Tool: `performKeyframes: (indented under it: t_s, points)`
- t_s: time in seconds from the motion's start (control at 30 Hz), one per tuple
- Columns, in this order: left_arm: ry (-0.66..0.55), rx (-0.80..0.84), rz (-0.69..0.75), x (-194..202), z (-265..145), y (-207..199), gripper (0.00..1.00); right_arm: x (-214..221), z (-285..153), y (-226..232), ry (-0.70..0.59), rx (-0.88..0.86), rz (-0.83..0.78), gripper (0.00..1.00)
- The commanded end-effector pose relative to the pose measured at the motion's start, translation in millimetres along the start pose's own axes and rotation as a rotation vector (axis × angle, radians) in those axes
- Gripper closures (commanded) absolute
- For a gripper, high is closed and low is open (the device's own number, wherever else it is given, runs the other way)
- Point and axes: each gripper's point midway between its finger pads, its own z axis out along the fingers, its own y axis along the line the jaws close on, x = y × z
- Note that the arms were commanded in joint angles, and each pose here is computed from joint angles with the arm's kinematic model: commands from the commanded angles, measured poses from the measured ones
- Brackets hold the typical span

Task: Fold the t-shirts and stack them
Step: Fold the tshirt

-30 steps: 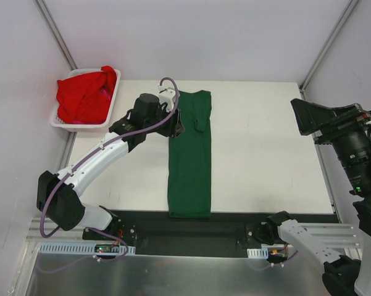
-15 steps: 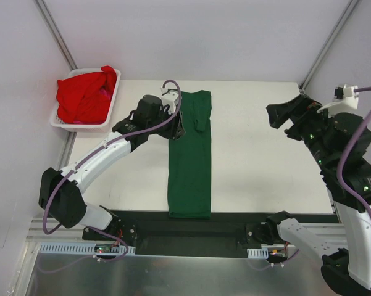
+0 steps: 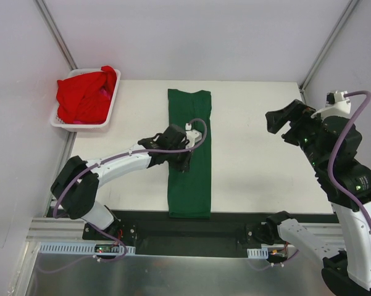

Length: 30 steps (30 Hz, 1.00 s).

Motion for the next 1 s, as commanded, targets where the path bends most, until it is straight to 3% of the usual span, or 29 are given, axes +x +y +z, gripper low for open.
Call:
performKeyframes:
  t_s: [0.0, 0.63, 0.97]
  points:
    - [0.062, -0.033, -0.036, 26, 13, 8, 1.0, 14, 11, -12, 0.032, 0.051, -0.041, 0.04]
    - [0.2, -0.112, -0.026, 44, 69, 37, 1.0, 42, 16, -42, 0.096, 0.131, -0.049, 0.04]
    - [0.22, -0.169, -0.1, 48, 71, 83, 1.0, 46, 18, -48, 0.112, 0.149, -0.051, 0.04]
